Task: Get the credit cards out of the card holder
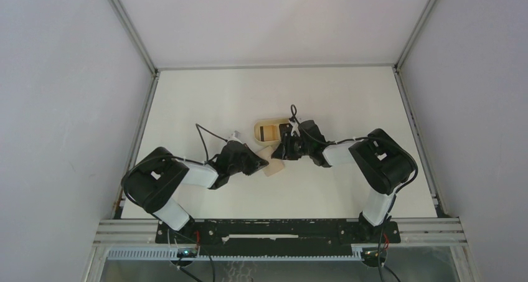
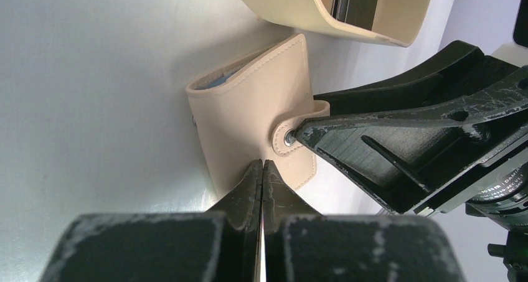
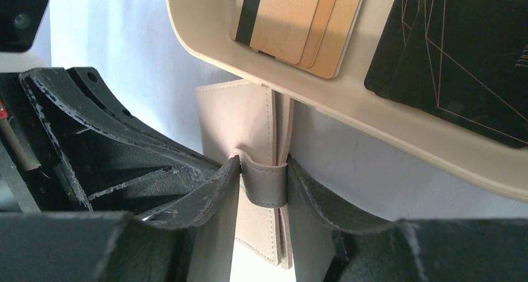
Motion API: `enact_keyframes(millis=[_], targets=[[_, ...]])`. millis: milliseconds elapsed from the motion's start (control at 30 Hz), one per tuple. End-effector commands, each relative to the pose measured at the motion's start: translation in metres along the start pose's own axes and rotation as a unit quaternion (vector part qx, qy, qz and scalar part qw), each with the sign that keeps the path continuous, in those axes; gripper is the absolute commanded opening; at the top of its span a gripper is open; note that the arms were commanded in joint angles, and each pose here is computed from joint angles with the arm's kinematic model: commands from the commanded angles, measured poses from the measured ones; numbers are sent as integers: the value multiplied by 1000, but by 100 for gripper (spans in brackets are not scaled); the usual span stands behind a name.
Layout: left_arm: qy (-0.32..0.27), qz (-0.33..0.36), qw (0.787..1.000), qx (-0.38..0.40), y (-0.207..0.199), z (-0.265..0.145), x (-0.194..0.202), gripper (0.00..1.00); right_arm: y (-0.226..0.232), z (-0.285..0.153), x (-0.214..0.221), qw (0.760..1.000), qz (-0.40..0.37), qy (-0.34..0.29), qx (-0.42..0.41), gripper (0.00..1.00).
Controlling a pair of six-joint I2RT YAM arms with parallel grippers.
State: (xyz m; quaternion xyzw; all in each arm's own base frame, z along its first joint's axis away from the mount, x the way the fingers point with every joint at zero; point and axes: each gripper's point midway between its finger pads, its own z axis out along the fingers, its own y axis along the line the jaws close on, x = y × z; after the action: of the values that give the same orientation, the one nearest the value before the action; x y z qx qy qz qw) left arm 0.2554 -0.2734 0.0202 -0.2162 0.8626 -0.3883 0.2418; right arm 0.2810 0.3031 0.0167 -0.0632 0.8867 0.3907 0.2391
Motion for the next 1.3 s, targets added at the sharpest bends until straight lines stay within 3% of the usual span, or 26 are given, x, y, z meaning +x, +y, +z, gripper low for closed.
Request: enact_keyframes(millis=[0,133,333,467,700,1267], targets=[[-13,24,994,-109,62,-1,-6,0,-33,-12,46,996,1,73,53,42],[-15,25,993,-111,62,0,-9,0,-35,-10,48,996,4,74,54,40],[-17,27,993,-115,64,-2,-11,0,-38,-8,50,995,6,77,61,27],[-14,26,993,-116,65,-1,-10,0,-37,-4,51,994,-4,80,72,28],[-12,27,993,-117,65,0,-9,0,-20,6,58,994,-14,88,58,37],[-8,17,991,-129,77,4,-6,0,-23,8,80,981,-92,105,133,27]])
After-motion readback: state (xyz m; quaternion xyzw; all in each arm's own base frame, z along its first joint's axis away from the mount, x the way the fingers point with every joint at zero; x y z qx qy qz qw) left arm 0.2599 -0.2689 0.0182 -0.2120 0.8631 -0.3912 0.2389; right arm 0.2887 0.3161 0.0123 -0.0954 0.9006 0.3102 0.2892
